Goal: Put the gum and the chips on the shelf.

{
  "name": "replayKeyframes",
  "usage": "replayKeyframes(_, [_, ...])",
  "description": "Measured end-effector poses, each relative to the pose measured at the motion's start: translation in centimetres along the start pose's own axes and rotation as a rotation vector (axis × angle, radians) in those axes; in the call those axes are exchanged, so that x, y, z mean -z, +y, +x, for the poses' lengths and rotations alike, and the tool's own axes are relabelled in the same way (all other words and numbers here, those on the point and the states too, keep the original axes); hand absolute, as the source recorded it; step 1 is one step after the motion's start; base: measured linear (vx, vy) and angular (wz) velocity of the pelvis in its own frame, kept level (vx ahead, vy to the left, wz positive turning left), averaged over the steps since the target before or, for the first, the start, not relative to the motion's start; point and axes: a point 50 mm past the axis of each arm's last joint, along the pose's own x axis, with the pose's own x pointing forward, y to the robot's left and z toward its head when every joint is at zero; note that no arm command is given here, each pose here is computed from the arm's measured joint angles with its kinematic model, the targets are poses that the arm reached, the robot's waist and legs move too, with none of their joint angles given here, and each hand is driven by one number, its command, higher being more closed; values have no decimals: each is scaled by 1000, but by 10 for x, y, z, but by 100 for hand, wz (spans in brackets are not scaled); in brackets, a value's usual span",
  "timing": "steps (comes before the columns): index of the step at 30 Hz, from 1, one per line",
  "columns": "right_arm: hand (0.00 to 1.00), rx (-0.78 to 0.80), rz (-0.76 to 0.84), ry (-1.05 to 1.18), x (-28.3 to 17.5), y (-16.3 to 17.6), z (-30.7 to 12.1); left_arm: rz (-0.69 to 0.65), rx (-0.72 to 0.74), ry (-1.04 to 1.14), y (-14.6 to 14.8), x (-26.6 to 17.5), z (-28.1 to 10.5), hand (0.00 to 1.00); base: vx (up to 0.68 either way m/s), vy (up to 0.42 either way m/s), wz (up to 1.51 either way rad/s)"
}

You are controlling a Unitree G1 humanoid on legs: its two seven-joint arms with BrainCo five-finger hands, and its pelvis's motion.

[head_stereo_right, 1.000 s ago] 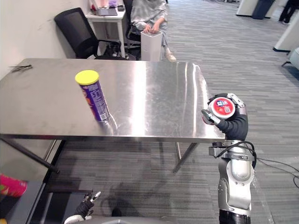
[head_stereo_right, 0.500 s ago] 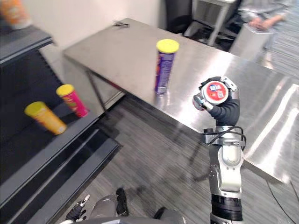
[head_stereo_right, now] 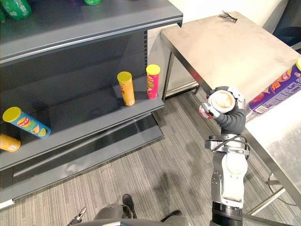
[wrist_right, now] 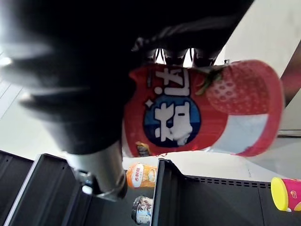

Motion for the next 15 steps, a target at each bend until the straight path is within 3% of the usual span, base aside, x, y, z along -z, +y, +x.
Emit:
replayKeyframes(4, [100, 25, 17, 12, 4, 3, 0, 15, 2, -63, -2, -21, 5, 0, -30, 47, -9])
replayKeyframes(15, [100, -61, 14, 24, 8, 18, 2, -31, 9, -74, -7, -20, 5, 0, 2, -12, -4])
